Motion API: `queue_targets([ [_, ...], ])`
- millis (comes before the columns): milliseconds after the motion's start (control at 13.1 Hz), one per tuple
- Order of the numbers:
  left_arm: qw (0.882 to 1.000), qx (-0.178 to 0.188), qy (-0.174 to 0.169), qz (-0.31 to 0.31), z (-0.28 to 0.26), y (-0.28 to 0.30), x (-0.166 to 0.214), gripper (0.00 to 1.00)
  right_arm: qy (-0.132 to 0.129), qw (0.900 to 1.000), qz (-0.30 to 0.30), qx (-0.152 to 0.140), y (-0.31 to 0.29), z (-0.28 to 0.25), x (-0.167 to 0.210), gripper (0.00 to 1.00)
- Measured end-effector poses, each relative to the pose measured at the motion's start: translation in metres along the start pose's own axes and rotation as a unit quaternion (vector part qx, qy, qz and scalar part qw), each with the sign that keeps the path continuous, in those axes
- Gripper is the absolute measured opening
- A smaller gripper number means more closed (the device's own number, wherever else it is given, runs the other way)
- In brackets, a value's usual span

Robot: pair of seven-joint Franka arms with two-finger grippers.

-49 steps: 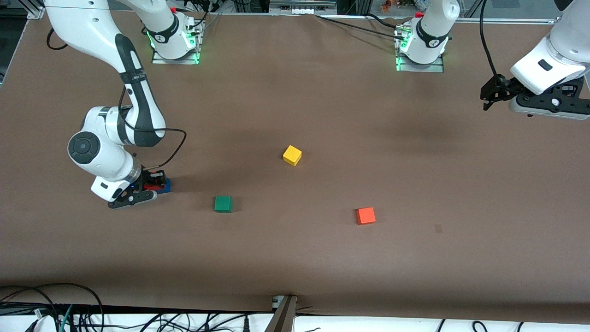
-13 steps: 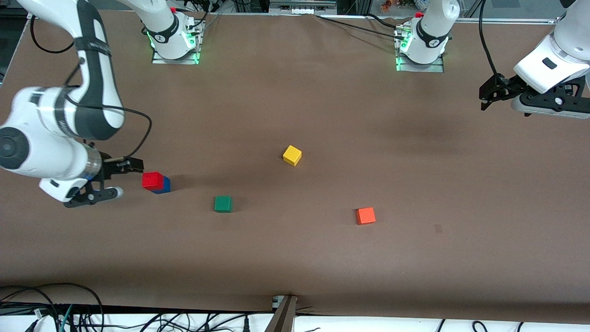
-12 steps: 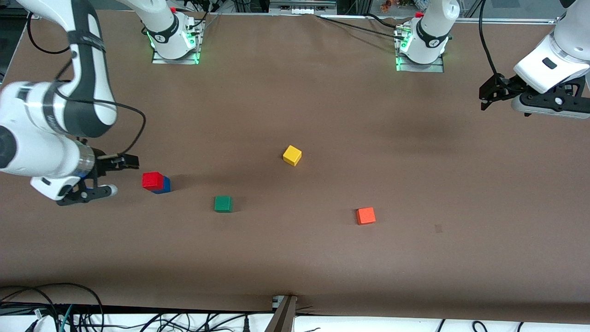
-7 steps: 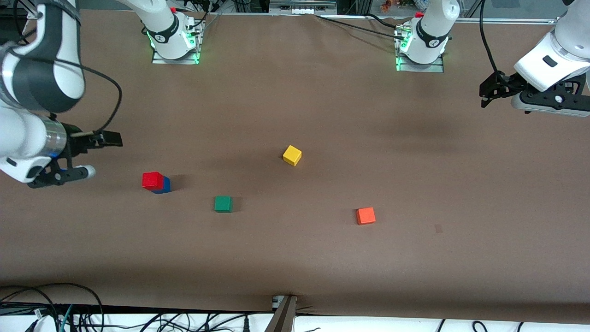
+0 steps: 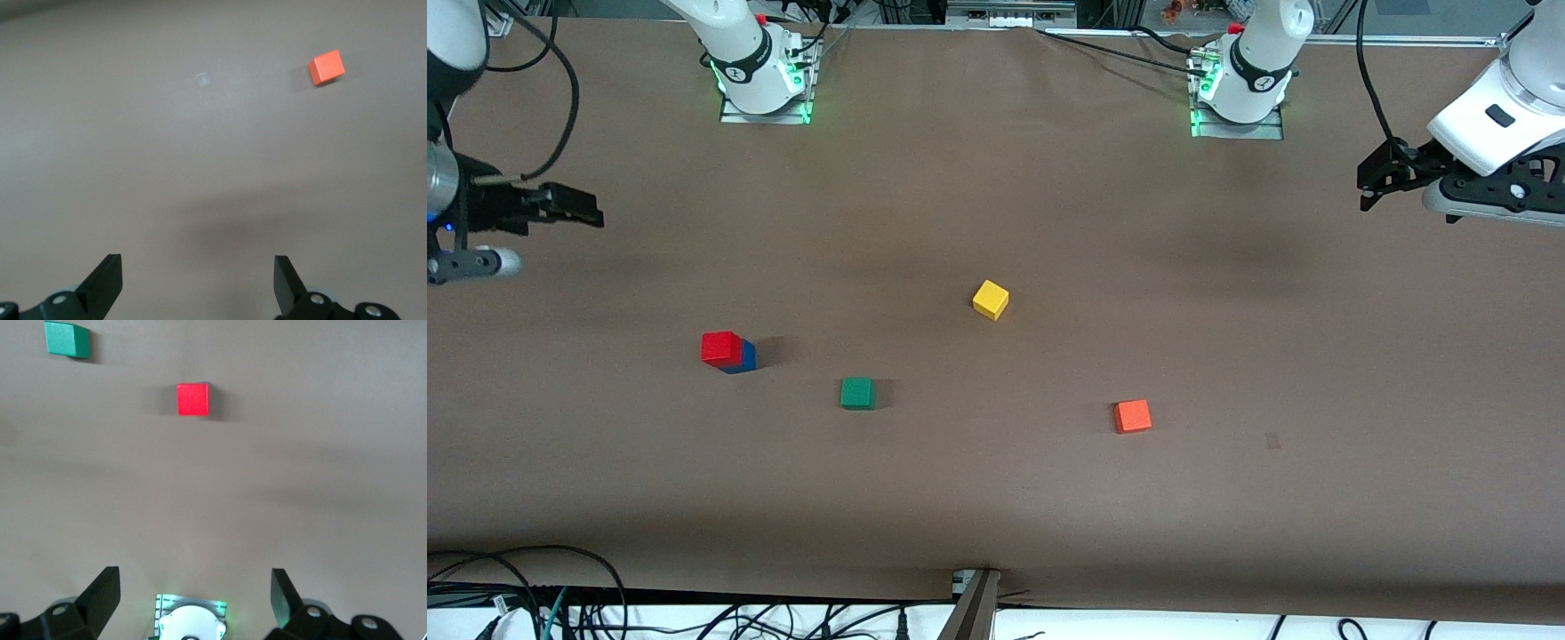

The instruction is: Pass red block to right arm, stack on blue

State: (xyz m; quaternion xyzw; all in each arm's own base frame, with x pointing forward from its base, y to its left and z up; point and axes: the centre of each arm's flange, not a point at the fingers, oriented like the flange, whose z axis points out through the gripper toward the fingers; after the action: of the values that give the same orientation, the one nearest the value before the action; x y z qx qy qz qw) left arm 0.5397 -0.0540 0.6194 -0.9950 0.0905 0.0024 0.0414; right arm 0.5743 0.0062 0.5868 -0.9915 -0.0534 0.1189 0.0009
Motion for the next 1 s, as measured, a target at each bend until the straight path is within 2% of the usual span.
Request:
queue_targets([
  [307, 1.000, -0.001, -0.002, 0.000, 0.001, -0.001, 0.011, 1.00, -0.005, 1.000, 0.009, -0.002, -0.009, 0.001, -0.032, 1.00],
  [690, 1.000, -0.002, -0.004, 0.000, 0.001, -0.001, 0.013, 1.00, 0.037, 0.999, 0.023, -0.016, 0.005, -0.031, -0.061, 1.00],
  [996, 1.000, -0.002, -0.004, 0.000, 0.001, -0.001, 0.013, 1.00, 0.035, 0.999, 0.029, -0.015, 0.006, -0.030, -0.062, 1.00],
])
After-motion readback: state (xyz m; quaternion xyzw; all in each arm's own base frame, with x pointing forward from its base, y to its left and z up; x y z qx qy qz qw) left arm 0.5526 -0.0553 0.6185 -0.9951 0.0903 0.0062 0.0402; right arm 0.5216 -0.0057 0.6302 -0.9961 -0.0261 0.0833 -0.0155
